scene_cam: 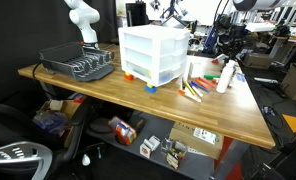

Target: Pick up the lid from the table and close the bottle

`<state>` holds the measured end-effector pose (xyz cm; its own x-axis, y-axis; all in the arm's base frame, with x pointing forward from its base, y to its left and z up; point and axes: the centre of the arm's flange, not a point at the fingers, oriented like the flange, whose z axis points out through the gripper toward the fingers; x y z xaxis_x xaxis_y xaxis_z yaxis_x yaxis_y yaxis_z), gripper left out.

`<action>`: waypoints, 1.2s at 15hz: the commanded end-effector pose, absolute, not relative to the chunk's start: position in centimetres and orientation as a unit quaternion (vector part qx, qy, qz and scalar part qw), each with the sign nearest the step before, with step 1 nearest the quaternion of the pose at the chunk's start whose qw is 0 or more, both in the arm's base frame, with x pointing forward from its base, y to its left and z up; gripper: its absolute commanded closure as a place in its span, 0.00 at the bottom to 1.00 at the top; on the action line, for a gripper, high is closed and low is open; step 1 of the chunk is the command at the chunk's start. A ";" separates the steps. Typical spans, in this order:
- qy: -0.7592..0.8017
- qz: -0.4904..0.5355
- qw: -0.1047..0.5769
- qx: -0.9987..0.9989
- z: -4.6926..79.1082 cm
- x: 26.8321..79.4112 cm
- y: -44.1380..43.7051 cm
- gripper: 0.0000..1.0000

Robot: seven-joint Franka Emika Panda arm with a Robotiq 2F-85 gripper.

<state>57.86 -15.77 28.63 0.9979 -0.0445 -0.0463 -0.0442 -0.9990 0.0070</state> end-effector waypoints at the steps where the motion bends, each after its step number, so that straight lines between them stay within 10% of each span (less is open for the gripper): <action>1: -0.023 -0.037 0.005 0.999 28.4 57.9 -15.6 0.88; 18: -0.021 -0.052 -0.008 0.998 27.3 57.9 -16.2 0.88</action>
<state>57.71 -15.83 28.58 0.9966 -0.0421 -0.0708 -0.0413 -0.9991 0.0117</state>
